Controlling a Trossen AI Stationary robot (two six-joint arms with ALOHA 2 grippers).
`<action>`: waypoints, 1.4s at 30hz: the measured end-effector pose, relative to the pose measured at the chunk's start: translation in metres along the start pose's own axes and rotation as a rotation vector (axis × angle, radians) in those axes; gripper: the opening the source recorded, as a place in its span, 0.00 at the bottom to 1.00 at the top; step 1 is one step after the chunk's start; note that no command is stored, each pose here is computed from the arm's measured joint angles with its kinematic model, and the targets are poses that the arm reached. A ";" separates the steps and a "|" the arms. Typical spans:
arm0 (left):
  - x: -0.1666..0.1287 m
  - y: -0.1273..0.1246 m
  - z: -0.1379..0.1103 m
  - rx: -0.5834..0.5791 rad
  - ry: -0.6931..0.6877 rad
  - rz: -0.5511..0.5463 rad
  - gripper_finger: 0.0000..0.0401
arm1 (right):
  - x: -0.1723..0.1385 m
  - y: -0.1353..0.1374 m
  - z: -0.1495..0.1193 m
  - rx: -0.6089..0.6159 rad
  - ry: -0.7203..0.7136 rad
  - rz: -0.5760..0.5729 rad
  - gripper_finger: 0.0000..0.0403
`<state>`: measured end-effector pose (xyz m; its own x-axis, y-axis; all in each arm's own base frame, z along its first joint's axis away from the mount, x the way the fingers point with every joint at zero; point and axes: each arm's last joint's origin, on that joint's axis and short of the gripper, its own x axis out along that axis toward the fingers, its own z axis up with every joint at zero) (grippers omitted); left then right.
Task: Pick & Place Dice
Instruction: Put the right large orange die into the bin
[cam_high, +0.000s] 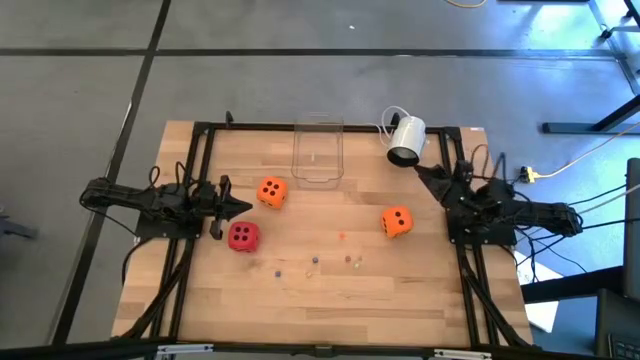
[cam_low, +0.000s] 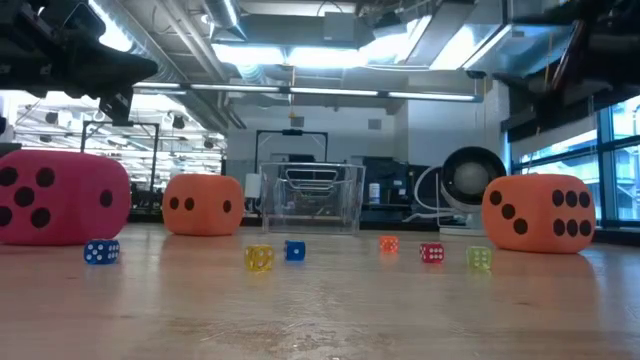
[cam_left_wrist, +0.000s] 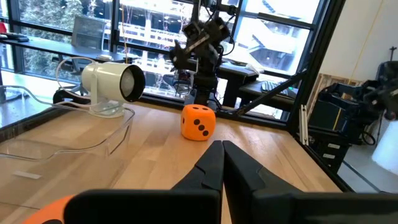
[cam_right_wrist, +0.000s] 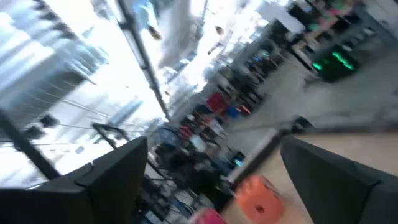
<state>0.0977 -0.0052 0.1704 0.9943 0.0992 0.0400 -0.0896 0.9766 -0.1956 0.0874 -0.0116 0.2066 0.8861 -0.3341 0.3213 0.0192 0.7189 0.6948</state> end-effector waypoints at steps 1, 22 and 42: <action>0.000 0.000 0.000 0.000 0.000 0.000 0.01 | 0.000 0.004 0.005 -0.013 -0.012 0.010 0.89; -0.001 0.001 0.014 -0.184 -0.159 0.069 0.01 | -0.001 0.028 0.038 -0.130 -0.156 -0.011 0.87; -0.002 0.004 0.017 -0.187 -0.212 0.175 0.24 | -0.001 0.028 0.038 -0.022 -0.155 -0.003 0.87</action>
<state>0.0944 0.0014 0.1860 0.9286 0.3194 0.1889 -0.2264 0.8910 -0.3935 0.0695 -0.0137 0.2500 0.8037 -0.4251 0.4163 0.0331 0.7305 0.6821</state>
